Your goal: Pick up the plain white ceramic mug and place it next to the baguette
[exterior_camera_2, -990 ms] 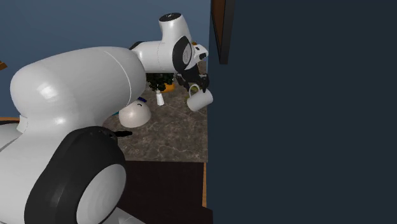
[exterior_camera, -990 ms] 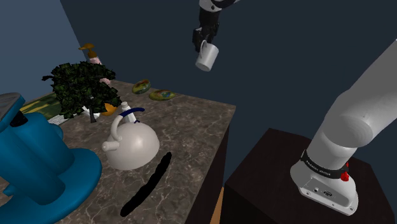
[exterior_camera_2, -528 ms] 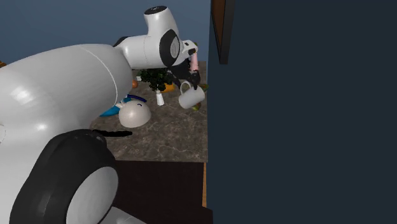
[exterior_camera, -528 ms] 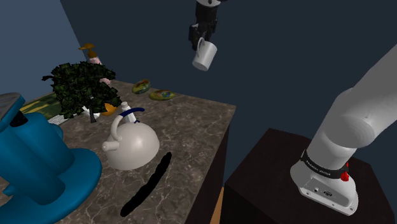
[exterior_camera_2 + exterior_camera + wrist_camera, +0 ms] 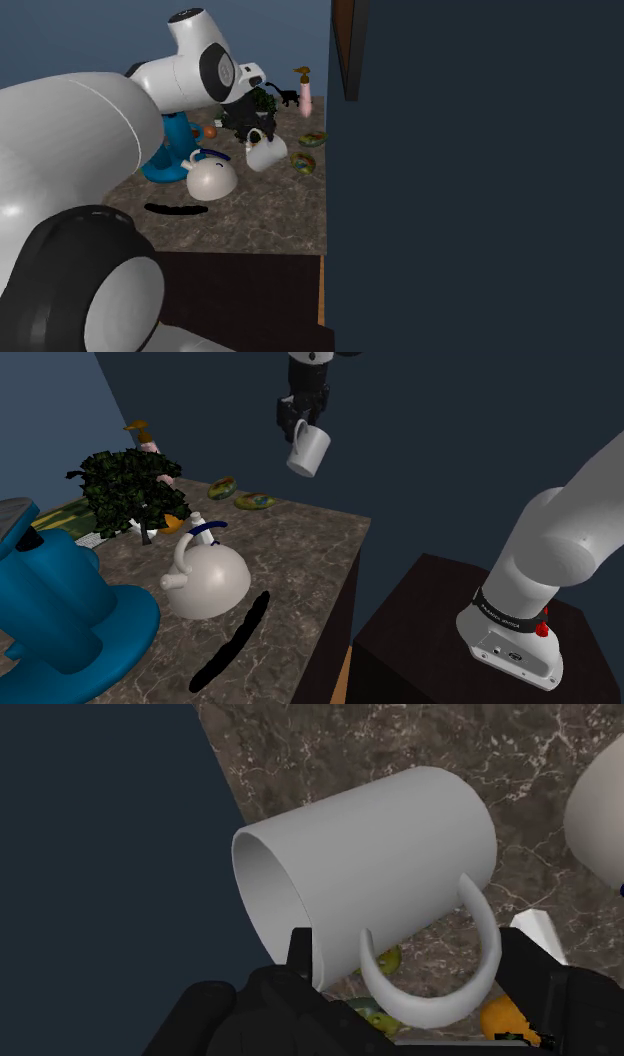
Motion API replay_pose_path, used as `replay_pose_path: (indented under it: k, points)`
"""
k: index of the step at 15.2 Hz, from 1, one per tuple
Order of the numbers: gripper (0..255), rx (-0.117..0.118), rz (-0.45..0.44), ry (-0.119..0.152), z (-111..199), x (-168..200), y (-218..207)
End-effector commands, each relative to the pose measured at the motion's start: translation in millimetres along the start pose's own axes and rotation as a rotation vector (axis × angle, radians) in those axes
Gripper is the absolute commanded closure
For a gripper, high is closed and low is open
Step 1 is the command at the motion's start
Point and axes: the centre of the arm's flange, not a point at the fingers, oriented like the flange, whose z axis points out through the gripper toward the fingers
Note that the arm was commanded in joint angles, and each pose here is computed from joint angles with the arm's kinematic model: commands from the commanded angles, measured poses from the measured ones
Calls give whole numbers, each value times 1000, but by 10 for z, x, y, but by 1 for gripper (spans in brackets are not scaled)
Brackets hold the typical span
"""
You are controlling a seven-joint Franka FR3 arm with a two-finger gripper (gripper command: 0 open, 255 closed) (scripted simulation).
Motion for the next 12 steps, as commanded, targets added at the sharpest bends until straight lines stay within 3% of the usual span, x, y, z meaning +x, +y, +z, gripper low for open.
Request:
replay_pose_path:
  k: [1, 12]
  points:
    - [255, 0, 2, 0, -54, -73, -236]
    - [255, 0, 2, 0, -403, -504, -1579]
